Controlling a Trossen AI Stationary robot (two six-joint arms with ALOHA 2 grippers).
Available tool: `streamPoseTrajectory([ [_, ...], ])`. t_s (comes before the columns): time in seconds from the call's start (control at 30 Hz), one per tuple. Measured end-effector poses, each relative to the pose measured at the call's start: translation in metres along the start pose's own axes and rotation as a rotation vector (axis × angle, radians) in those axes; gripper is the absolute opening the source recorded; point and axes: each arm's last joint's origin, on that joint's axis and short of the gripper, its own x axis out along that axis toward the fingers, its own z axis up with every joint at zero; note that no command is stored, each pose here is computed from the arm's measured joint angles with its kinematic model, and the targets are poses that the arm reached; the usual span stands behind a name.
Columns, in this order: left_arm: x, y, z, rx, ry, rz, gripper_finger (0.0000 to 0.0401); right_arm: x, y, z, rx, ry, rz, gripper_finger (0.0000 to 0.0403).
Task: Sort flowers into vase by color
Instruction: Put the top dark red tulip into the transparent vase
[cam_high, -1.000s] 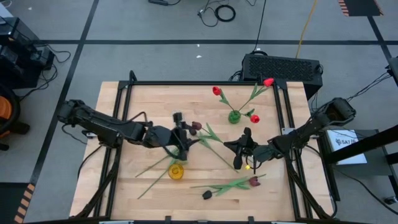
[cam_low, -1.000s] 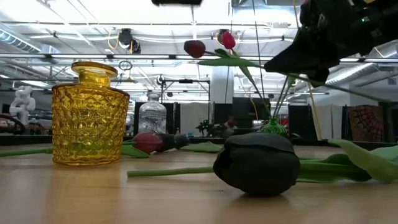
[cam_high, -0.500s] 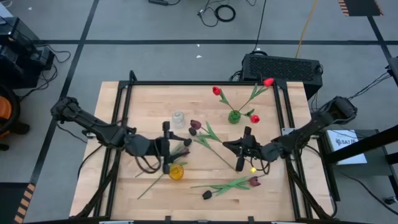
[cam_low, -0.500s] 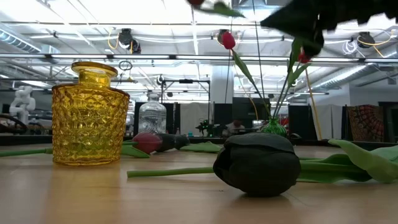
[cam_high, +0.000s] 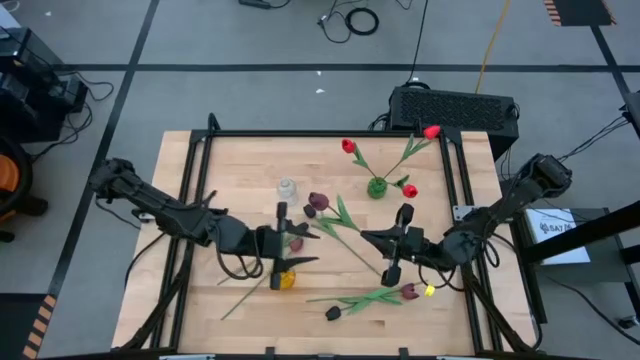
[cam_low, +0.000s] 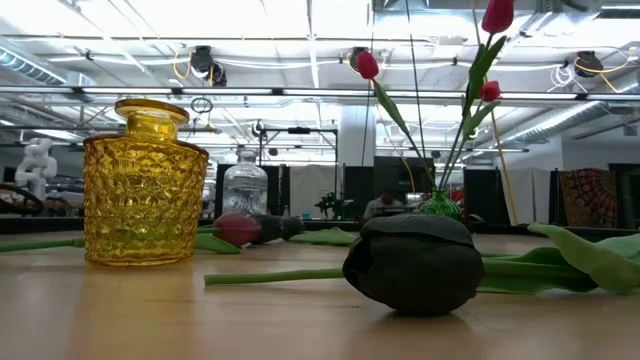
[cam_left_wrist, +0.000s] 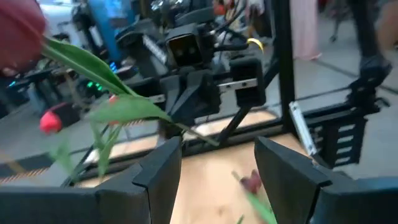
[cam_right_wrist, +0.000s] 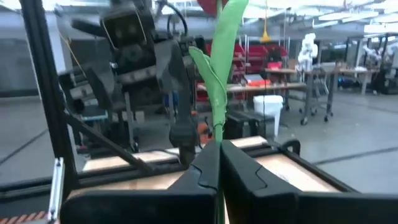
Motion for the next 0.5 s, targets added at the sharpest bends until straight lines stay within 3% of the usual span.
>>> streamPoseTrajectory([
  [0.33,0.035,0.012,-0.012,-0.109,-0.165,0.063,0.021,-0.001,0.003,0.006,-0.011,-0.061,0.026,0.0],
  [0.5,0.053,0.018,-0.024,-0.187,-0.231,0.011,0.021,-0.001,0.003,0.006,-0.038,-0.058,0.026,0.0],
])
